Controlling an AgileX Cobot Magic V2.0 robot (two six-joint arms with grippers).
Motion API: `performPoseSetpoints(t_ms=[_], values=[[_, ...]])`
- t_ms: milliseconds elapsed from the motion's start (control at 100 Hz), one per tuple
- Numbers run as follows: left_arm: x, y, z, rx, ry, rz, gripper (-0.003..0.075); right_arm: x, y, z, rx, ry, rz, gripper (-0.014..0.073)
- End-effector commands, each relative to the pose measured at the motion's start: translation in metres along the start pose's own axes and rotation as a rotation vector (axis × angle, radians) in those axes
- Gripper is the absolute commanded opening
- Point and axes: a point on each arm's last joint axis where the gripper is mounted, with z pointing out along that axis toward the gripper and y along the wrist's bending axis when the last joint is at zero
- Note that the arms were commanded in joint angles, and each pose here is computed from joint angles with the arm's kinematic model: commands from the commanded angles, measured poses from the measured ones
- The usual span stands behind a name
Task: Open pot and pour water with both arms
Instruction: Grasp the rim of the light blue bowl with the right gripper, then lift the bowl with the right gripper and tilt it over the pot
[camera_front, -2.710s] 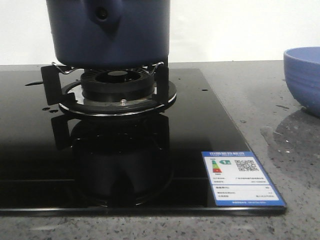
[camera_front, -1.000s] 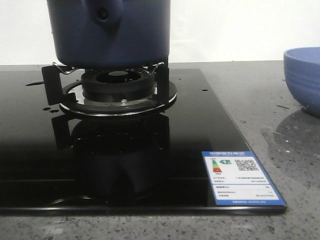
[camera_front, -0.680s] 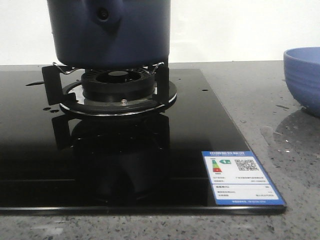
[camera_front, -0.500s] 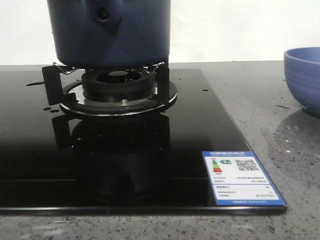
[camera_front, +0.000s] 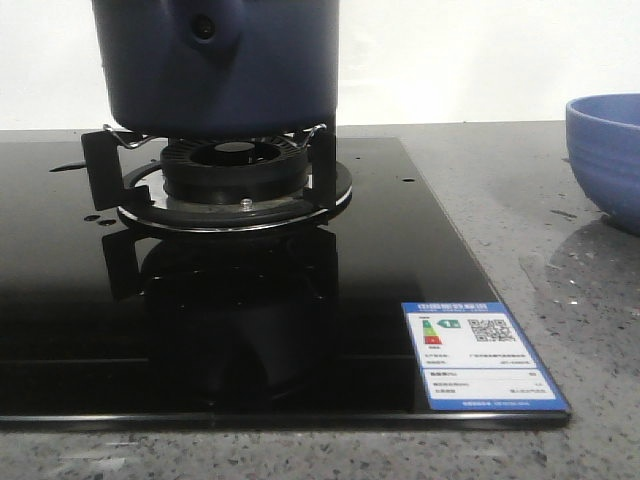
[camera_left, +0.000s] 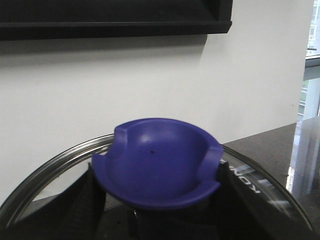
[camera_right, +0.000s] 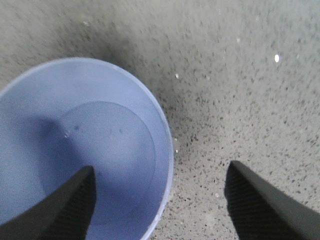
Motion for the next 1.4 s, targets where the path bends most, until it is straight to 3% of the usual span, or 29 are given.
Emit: performPoseSetpoints(t_ms=[0,630,720,890,980,1210,1390], values=[[-0.014,-0.002,-0.002,0.006,-0.053,-0.047,0.0367,-0.011,-0.002,-0.001,0.009,-0.039,0.007,0.0470],[-0.015,-0.005,-0.002,0.039,-0.066,-0.062,0.0367,-0.005,-0.005,0.066,-0.013,0.139,0.083,0.0465],[-0.015,-0.005,-0.002,0.039,-0.066,-0.062,0.0367,-0.002,-0.004,0.072,-0.031,0.135,0.104,0.0375],[-0.015,-0.005,-0.002,0.039,-0.066,-0.062,0.0367,-0.002,-0.003,0.073,-0.053,0.124,0.124,0.0063],[-0.015,-0.005,-0.002,0.039,-0.066,-0.062,0.0367,-0.002,-0.002,0.073,-0.054,0.125,0.122,-0.0061],[-0.015,-0.005,-0.002,0.039,-0.066,-0.062,0.0367,-0.012,0.006,0.053,-0.103,0.171,0.032,-0.0068],[-0.015,-0.005,-0.002,0.039,-0.066,-0.062,0.0367,-0.037,0.016,0.019,-0.139,0.141,-0.009,-0.0067]])
